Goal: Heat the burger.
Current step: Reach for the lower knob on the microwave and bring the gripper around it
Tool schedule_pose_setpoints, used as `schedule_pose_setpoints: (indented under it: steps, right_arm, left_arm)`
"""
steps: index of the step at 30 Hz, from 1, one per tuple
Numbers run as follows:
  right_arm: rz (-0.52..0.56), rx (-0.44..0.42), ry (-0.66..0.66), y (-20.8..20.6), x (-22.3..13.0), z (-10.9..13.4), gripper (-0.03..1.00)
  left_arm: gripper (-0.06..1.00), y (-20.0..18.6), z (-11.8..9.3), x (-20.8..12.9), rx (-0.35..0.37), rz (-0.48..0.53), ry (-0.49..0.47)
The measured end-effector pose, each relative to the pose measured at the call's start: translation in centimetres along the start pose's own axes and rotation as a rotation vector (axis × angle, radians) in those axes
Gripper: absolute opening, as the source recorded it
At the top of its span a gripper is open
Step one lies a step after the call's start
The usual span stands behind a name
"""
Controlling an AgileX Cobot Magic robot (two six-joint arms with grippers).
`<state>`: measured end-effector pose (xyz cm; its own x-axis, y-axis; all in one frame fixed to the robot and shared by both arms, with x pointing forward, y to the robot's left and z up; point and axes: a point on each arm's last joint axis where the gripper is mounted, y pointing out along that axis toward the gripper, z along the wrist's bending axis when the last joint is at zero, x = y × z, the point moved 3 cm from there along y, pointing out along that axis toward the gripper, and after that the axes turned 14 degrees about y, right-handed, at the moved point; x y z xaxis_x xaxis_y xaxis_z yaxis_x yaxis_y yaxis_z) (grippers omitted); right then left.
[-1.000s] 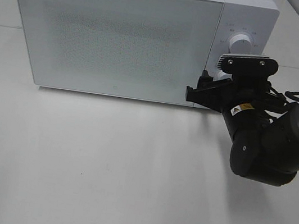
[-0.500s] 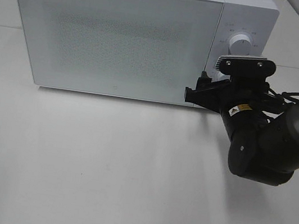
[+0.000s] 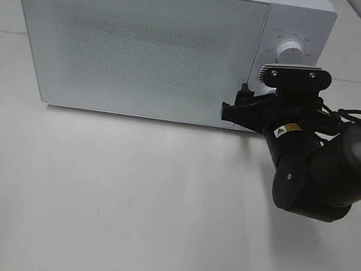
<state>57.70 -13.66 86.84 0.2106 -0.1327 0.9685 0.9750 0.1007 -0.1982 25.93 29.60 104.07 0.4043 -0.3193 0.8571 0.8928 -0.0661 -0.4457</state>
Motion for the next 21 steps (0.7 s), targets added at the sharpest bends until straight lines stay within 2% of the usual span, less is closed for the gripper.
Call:
schedule_pose_setpoints:
  steps: [13,16,18,19,21]
  right_arm:
    - [0.000,0.000,-0.002,-0.01,-0.01,0.02,0.72]
    - [0.000,0.000,-0.002,-0.01,-0.01,0.02,0.67]
    - [-0.001,-0.010,0.003,-0.01,0.00,-0.10,0.56]
    - [-0.001,-0.010,0.003,-0.01,0.00,-0.10,0.56]
    - [-0.003,-0.024,0.010,0.00,0.04,-0.29,0.47]
  left_arm:
    - [1.00,0.00,0.00,0.00,0.000,0.000,0.000]
    - [1.00,0.00,0.00,0.00,0.000,0.000,0.000]
    - [1.00,0.00,0.00,0.00,0.000,0.000,0.000]
    - [1.00,0.00,0.00,0.00,0.000,0.000,0.000]
    - [1.00,0.00,0.00,0.00,0.000,0.000,0.000]
